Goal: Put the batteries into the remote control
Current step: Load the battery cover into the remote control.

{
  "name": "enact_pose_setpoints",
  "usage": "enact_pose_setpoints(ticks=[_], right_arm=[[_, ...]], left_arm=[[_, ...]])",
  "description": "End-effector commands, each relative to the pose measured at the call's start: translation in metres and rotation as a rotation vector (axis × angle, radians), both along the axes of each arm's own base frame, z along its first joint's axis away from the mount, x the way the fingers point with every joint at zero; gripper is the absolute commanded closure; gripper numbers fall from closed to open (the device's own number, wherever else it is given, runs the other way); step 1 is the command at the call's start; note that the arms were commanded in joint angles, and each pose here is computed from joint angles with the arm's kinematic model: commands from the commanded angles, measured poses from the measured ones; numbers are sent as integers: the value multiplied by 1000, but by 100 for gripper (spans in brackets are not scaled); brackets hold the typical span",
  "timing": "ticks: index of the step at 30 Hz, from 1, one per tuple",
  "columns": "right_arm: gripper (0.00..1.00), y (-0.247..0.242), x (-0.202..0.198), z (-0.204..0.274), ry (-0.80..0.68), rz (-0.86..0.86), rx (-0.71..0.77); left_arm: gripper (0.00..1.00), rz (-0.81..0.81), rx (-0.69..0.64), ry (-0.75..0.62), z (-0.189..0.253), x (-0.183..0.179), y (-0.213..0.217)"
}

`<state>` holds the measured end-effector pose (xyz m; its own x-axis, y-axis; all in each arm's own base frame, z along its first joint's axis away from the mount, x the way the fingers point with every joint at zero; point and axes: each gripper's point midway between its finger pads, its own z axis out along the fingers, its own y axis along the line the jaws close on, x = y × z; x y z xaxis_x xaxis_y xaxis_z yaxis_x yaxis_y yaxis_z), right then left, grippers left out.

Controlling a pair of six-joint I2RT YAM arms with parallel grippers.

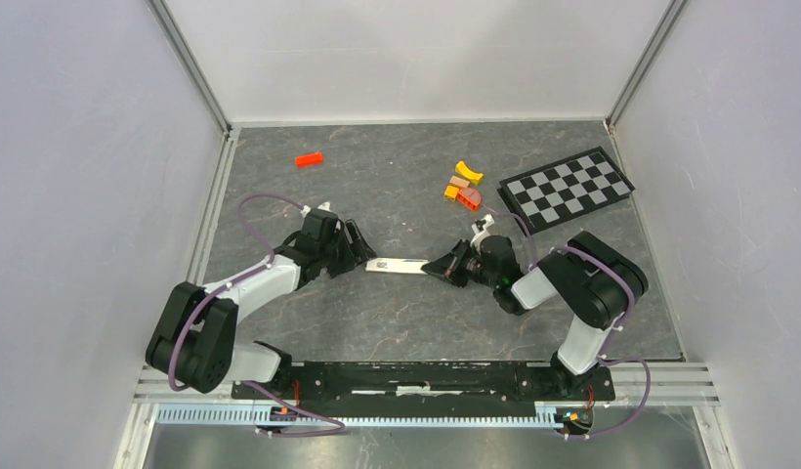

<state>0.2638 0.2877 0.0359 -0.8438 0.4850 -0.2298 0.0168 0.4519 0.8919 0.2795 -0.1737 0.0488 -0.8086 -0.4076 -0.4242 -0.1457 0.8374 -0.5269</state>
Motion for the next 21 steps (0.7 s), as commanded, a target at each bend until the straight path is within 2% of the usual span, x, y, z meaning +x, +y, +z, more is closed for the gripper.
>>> enact_pose_setpoints(ticks=[1,10,16,21], right_arm=[[100,-6,7,-2,12,-73,-29],[100,2,13,5,-4,-62,-19],[100,0,6,-13,27,-4,-124],[100,-13,7,-24,23,-9,-241]], left_arm=[[24,14,-23,-34,5,9,-2],[25,9,-22,-28,3,8,-3],[28,6,-15,-19,-1,7,-1],[35,-4,-17,1,-7,5,-3]])
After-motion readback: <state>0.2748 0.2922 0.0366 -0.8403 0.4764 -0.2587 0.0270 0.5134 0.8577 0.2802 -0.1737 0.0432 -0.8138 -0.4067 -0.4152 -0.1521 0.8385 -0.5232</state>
